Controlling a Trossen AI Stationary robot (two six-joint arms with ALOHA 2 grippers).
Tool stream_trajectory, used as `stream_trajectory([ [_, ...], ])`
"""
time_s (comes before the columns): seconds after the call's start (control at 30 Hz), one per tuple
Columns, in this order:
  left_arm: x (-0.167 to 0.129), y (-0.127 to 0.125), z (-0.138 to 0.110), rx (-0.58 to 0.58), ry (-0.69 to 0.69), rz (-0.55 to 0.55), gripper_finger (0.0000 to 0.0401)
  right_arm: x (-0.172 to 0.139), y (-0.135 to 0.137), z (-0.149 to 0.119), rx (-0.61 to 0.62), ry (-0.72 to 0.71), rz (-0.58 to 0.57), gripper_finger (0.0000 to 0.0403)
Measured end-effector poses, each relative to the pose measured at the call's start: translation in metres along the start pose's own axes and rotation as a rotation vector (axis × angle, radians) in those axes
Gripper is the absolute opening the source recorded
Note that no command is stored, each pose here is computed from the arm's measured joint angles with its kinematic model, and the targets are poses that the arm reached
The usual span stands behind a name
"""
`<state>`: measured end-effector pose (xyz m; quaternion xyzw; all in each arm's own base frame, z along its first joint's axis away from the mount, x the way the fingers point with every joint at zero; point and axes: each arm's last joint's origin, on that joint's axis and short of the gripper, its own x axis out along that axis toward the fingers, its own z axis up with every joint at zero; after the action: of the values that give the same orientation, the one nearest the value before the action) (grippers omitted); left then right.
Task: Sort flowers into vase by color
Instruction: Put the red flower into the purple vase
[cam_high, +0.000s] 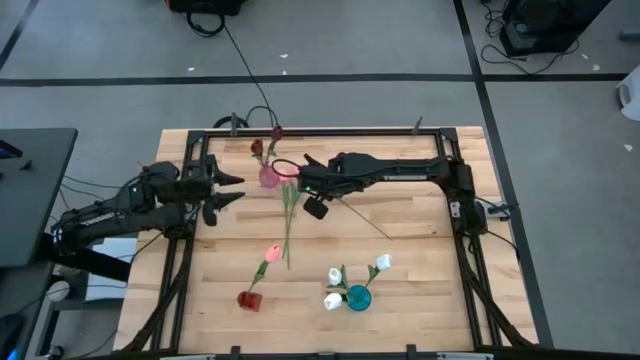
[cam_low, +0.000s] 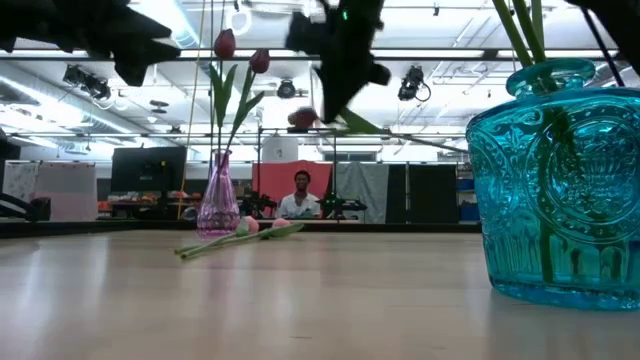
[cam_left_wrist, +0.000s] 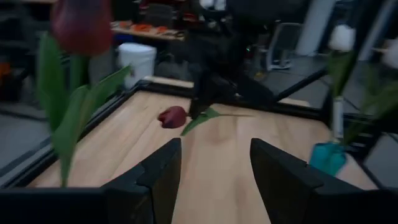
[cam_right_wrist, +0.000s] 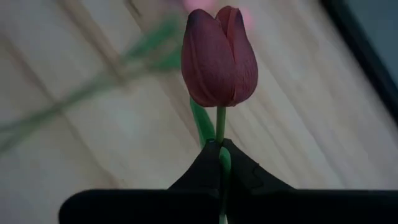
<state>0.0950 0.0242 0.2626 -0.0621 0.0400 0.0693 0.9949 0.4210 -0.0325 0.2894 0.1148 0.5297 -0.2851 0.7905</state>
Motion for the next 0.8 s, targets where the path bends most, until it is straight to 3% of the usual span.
stream_trajectory([
  [0.2, 0.007, -0.003, -0.002, 0.006, 0.036, -0.062, 0.0197, -0.026, 0.019, 0.019, -0.074, -0.292, 0.152, 0.0006],
  [0.37, 0.021, -0.004, -0.004, -0.008, 0.076, -0.084, 0.0197, -0.035, 0.03, 0.032, -0.11, -0.455, 0.258, 0.0006],
  [0.8, 0.047, -0.003, 0.0, 0.073, 0.031, -0.084, 0.0197, -0.065, 0.047, 0.05, -0.134, -0.796, 0.357, 0.0007],
])
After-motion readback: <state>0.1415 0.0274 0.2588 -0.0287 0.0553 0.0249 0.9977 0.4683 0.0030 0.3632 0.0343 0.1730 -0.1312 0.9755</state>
